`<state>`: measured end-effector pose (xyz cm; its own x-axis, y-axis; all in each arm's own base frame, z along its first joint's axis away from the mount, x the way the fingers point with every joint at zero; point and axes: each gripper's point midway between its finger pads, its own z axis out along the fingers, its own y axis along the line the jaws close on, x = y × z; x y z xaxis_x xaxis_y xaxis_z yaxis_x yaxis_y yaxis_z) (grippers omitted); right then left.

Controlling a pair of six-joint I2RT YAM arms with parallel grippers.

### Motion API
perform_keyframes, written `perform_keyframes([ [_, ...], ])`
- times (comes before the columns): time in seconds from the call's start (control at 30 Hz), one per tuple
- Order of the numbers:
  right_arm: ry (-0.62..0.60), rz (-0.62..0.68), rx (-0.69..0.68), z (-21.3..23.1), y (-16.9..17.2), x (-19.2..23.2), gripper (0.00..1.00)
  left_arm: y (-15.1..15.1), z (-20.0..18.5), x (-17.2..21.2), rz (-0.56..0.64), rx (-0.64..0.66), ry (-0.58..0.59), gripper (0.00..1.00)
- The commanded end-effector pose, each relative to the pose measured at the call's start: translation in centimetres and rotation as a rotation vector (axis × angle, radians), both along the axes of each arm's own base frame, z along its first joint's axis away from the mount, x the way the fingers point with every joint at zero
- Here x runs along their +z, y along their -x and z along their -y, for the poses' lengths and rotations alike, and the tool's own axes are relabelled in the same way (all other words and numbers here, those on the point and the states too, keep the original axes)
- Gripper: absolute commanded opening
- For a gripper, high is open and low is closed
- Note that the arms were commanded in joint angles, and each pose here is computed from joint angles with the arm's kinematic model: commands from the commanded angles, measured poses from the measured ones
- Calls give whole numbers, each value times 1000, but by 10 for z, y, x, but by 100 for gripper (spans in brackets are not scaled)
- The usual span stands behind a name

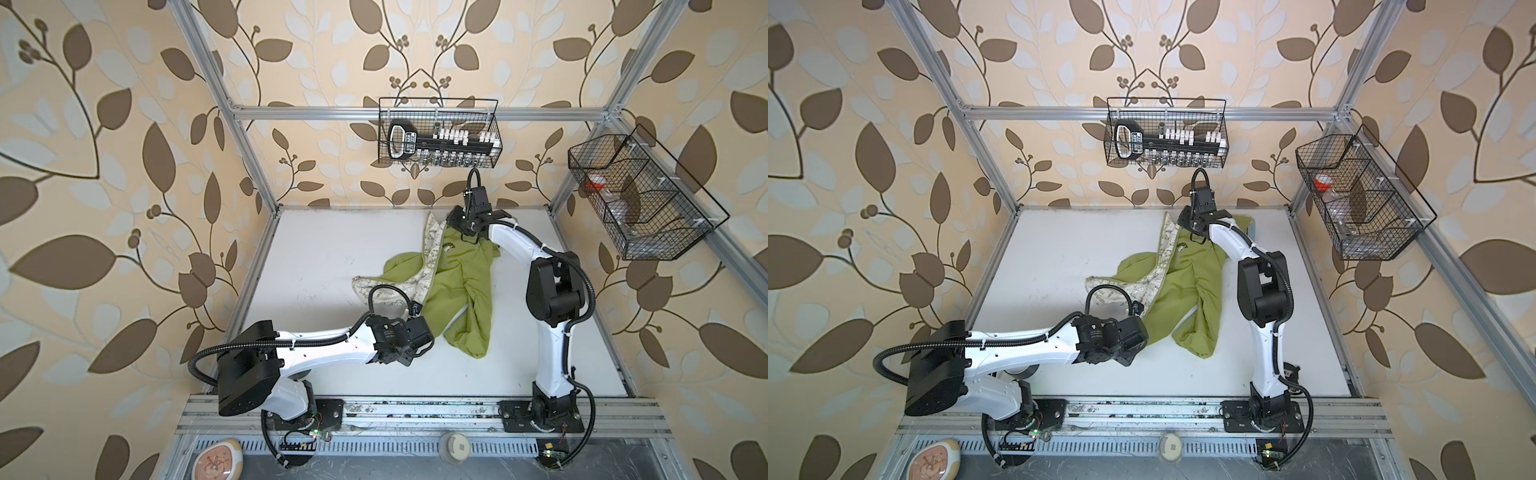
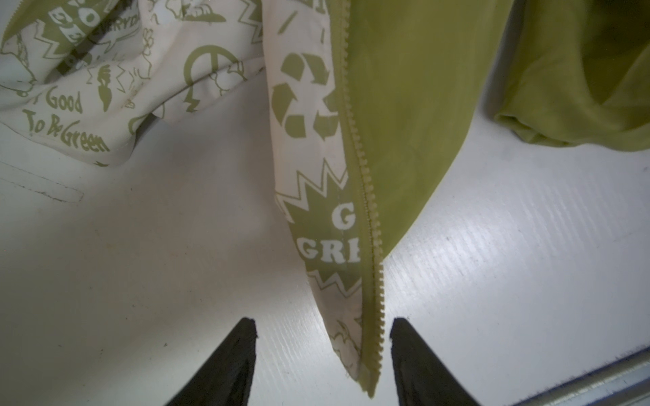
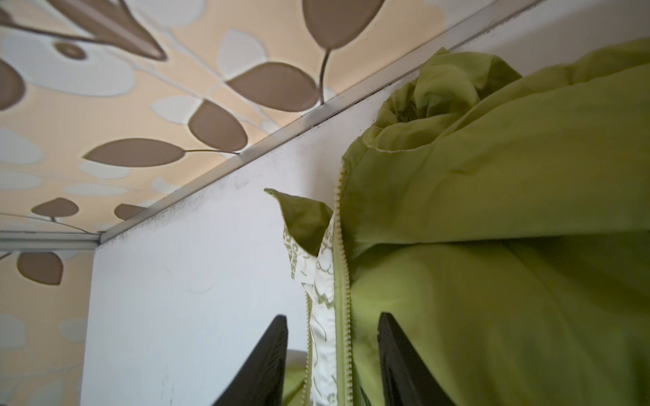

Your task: Zip up the jacket

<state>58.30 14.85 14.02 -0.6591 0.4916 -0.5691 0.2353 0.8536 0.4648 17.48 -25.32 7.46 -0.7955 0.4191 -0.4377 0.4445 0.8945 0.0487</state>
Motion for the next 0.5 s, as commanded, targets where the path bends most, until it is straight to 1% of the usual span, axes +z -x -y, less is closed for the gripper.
perform_keyframes([
  [0.0,-10,6,-7,-3,-14,-12,38,3,-1,2,9,-5,11,63],
  [0.17,-21,30,2,-6,-25,-19,41,8,1,0,-3,-12,35,65],
  [0.27,-32,39,9,-8,-28,-23,42,10,4,-1,-10,-15,50,65],
  [0.37,-50,42,11,-9,-33,-28,41,10,8,3,1,-24,69,65],
  [0.47,-70,44,14,-11,-36,-32,38,10,9,5,19,-27,62,65],
])
